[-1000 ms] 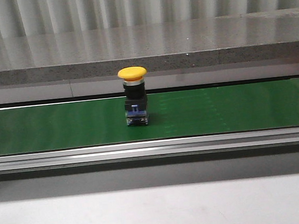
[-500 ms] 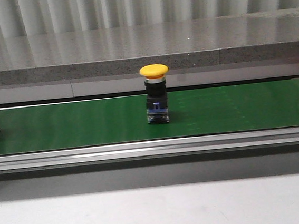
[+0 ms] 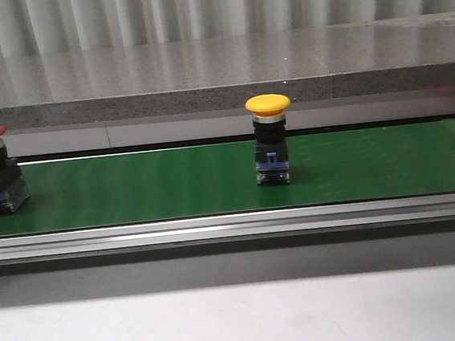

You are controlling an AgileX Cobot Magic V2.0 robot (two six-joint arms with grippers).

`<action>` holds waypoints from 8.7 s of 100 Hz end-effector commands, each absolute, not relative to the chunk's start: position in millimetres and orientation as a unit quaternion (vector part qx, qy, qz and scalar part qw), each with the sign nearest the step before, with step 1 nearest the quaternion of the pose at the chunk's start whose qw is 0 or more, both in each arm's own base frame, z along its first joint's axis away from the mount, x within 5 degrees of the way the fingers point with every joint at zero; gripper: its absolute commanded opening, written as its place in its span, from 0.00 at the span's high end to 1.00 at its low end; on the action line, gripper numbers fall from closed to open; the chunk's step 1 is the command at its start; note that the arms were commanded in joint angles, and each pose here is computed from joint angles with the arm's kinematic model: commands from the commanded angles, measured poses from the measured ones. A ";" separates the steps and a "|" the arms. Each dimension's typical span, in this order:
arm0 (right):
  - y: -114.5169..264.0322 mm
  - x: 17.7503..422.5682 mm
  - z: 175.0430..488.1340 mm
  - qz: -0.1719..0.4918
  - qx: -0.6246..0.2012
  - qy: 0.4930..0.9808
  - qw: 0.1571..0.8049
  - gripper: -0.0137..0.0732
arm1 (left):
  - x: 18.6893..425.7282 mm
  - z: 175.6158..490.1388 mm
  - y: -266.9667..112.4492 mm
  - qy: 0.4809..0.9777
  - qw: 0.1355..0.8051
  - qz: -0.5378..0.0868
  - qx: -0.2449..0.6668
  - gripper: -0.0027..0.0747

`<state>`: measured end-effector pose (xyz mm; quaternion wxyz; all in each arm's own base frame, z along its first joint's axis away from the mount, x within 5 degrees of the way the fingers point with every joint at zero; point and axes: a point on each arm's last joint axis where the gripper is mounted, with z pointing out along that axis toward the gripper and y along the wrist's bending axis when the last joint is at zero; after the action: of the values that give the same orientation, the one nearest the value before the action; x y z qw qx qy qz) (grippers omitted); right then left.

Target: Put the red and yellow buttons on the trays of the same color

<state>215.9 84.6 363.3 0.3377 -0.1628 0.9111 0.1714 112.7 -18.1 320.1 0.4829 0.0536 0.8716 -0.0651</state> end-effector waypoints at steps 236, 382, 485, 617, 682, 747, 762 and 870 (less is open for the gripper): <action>-106.0 282.6 382.8 -0.008 0.259 0.943 0.206 0.77 | 114.6 333.8 -19.3 0.849 0.521 -0.074 0.050 0.99; -224.3 327.3 236.7 0.052 0.417 0.901 0.108 0.76 | 114.6 333.8 -19.3 0.849 0.521 -0.074 0.050 0.99; -160.8 283.6 375.7 0.003 0.330 0.899 0.287 0.23 | 114.6 333.8 -19.3 0.849 0.521 -0.074 0.050 0.99; 62.9 331.9 333.7 0.114 -0.042 0.984 0.133 0.23 | 114.6 333.8 -19.3 0.849 0.521 -0.074 0.050 0.99; 55.5 349.5 295.4 0.062 0.008 0.996 0.064 0.68 | 114.6 333.8 -19.3 0.849 0.521 -0.074 0.050 0.99; -21.9 340.4 367.9 0.057 0.110 0.977 0.176 0.68 | 114.6 333.8 -19.3 0.849 0.521 -0.074 0.050 0.99; -57.8 338.0 396.9 0.046 0.157 0.960 0.228 0.68 | 114.6 333.8 -19.3 0.849 0.521 -0.074 0.050 0.99; -212.8 386.7 312.2 0.036 0.343 0.889 0.302 0.68 | 114.6 333.9 -19.3 0.848 0.522 -0.074 0.050 0.99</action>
<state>384.8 -210.6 285.1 0.2350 0.3435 0.9083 0.0423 112.7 -18.1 319.8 0.4823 0.0536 0.8719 -0.0651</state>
